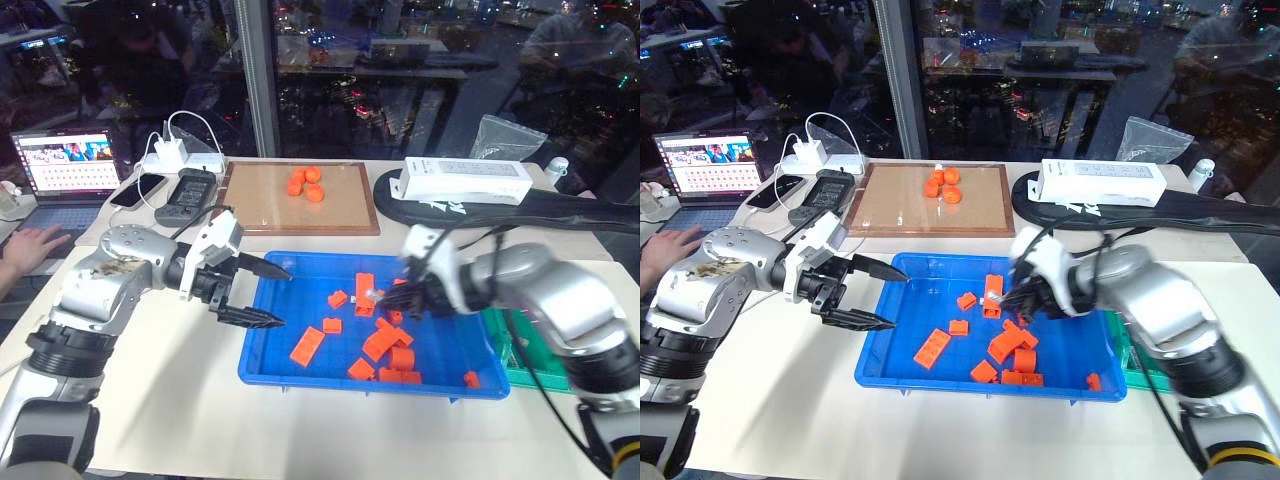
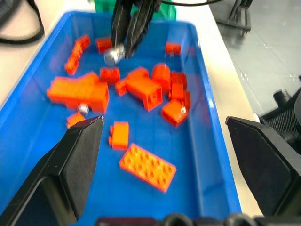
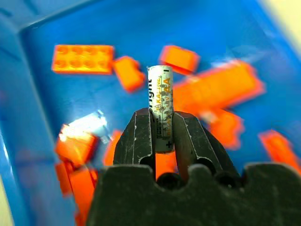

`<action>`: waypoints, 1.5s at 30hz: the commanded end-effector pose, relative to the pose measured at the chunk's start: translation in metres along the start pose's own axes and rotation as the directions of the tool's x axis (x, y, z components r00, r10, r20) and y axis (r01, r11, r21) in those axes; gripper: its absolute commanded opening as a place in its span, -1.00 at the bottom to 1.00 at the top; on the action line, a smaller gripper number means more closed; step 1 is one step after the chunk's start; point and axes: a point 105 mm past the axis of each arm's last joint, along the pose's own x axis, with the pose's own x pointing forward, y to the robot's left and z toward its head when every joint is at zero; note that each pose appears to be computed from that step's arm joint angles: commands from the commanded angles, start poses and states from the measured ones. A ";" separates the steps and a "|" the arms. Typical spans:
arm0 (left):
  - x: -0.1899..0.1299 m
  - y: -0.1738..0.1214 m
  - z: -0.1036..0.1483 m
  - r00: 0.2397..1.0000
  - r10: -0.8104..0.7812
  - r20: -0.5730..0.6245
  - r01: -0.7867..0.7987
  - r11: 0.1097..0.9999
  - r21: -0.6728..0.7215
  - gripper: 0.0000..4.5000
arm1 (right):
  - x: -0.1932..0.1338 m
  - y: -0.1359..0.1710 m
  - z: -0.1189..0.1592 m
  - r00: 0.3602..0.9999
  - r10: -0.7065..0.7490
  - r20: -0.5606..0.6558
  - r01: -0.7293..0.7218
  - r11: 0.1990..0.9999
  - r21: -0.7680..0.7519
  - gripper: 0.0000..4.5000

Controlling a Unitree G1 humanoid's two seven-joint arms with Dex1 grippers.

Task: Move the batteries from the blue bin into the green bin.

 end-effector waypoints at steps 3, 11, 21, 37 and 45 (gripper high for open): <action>0.004 0.003 0.019 0.997 -0.054 0.061 0.051 0.997 0.052 1.00 | -0.083 -0.042 -0.048 0.950 -0.277 -0.143 0.293 0.951 0.100 -0.89; 0.009 0.008 0.015 0.997 -0.070 0.038 0.068 0.996 0.059 1.00 | -0.096 -0.046 -0.093 0.917 -0.310 -0.251 0.359 0.916 0.180 -0.89; 0.001 0.002 0.005 1.000 -0.029 -0.006 0.029 0.999 0.034 1.00 | -0.092 -0.065 -0.092 0.883 -0.406 -0.235 0.439 0.891 0.114 0.51; -0.016 0.010 -0.005 0.995 0.080 -0.064 -0.079 0.997 0.026 1.00 | 0.038 -0.016 0.045 0.930 -0.351 0.107 0.303 0.900 0.314 0.99; -0.023 0.004 -0.007 0.992 0.099 -0.078 -0.098 0.995 0.015 1.00 | 0.092 0.000 0.037 0.937 -0.348 -0.004 0.310 0.831 0.462 0.99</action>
